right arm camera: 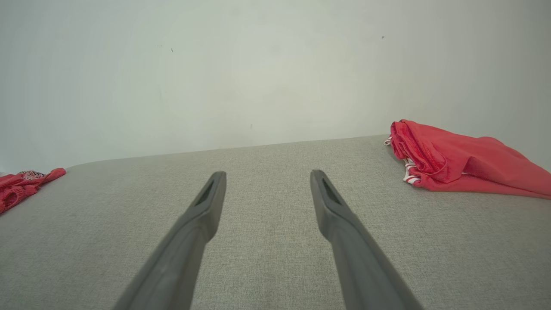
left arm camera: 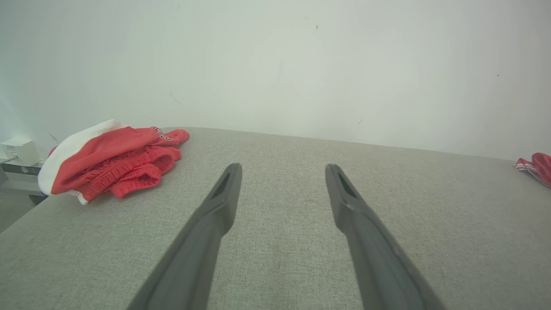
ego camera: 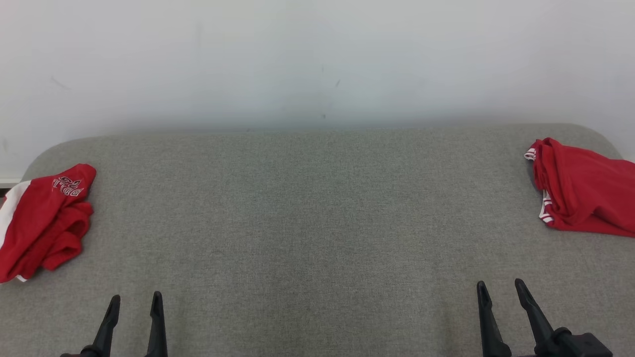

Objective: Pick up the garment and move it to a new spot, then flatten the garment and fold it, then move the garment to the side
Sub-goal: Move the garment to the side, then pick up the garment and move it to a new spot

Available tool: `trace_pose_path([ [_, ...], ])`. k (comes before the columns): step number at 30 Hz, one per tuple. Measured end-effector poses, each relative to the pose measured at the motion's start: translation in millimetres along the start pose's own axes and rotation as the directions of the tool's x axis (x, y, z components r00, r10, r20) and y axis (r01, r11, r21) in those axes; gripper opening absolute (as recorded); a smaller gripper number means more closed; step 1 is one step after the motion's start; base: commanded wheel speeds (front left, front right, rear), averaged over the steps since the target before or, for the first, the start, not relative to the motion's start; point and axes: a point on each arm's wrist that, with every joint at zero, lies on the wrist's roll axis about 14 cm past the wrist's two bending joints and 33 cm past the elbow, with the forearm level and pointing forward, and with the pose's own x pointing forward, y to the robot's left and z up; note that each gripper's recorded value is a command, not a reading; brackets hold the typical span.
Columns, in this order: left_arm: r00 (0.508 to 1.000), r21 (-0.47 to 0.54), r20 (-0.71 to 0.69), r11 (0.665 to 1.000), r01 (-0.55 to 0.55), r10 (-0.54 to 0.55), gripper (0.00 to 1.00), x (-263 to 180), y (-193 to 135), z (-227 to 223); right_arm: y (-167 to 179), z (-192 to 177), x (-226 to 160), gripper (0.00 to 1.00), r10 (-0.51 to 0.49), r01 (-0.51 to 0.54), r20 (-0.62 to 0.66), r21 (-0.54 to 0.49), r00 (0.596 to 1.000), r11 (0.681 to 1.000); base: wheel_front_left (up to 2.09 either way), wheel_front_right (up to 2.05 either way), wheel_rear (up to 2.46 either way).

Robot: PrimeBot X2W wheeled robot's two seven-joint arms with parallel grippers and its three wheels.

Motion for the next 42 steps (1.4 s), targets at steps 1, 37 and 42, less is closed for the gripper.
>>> trace_pose_path([
  [1,1.000,0.001,0.001,1.000,-0.001,0.001,1.00,-1,0,0,1,0,-1,1.00,0.000,0.000,0.000,0.002,1.000,1.000,0.00,0.00,0.00],
  [37,0.988,0.043,0.013,0.987,-0.154,0.154,1.00,-33,54,8,49,-24,14,1.00,0.138,-0.135,-0.061,0.050,0.989,0.990,0.00,0.00,0.00],
  [42,0.970,0.060,0.031,0.968,-0.243,0.241,1.00,-52,78,16,74,-31,25,1.00,0.218,-0.214,-0.079,0.060,0.973,0.975,0.00,0.00,0.00],
])
